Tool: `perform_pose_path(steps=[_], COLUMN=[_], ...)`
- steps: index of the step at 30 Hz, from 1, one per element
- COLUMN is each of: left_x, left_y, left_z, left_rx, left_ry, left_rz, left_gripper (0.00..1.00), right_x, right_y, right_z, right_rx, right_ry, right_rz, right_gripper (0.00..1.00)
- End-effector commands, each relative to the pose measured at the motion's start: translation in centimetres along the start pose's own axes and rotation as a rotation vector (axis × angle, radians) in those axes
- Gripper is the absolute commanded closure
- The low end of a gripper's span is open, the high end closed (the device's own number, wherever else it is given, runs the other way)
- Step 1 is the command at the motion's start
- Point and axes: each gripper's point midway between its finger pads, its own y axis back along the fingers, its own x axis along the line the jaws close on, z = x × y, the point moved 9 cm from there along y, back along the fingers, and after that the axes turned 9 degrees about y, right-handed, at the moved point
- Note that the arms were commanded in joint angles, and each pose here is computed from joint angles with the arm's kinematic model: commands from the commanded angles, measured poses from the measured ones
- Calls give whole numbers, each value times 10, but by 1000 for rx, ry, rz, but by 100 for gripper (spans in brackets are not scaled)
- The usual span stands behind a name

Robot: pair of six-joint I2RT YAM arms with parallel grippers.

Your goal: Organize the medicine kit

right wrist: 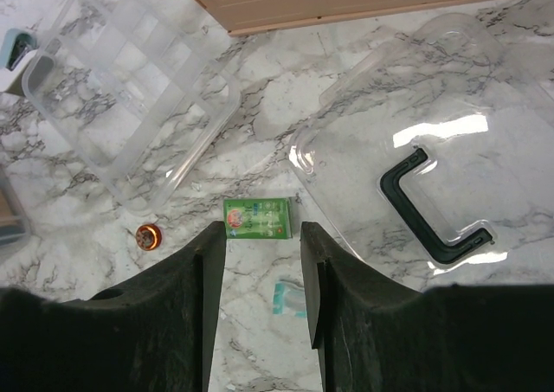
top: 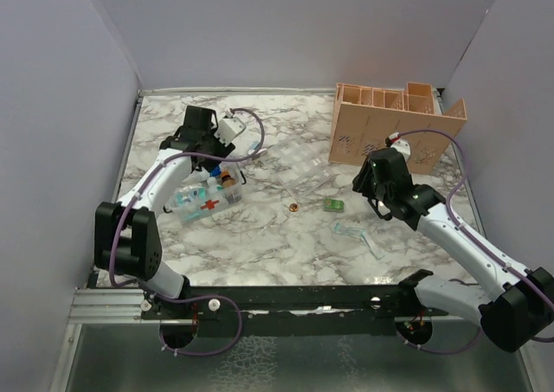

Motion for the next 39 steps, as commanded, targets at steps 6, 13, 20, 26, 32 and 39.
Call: perform_pose_path(steps=[6, 13, 20, 26, 32, 39], left_x=[7, 19, 11, -18, -34, -48], left_y=[89, 154, 202, 214, 210, 199], left_z=[46, 42, 38, 43, 50, 55], left_rx=[-331, -461, -607, -752, -808, -792], left_ry=[330, 489, 609, 640, 696, 717], left_rz=[66, 288, 283, -4, -174, -263], left_gripper=[40, 22, 1, 1, 1, 1], right_x=[27, 35, 28, 19, 18, 33], right_y=[-3, -16, -33, -43, -58, -57], right_z=[9, 1, -16, -18, -18, -36], right_rx=[-2, 138, 252, 267, 321, 418], right_ry=[175, 211, 327, 489, 488, 193], right_rz=[314, 330, 285, 254, 144, 101], right_gripper=[59, 54, 47, 43, 36, 36])
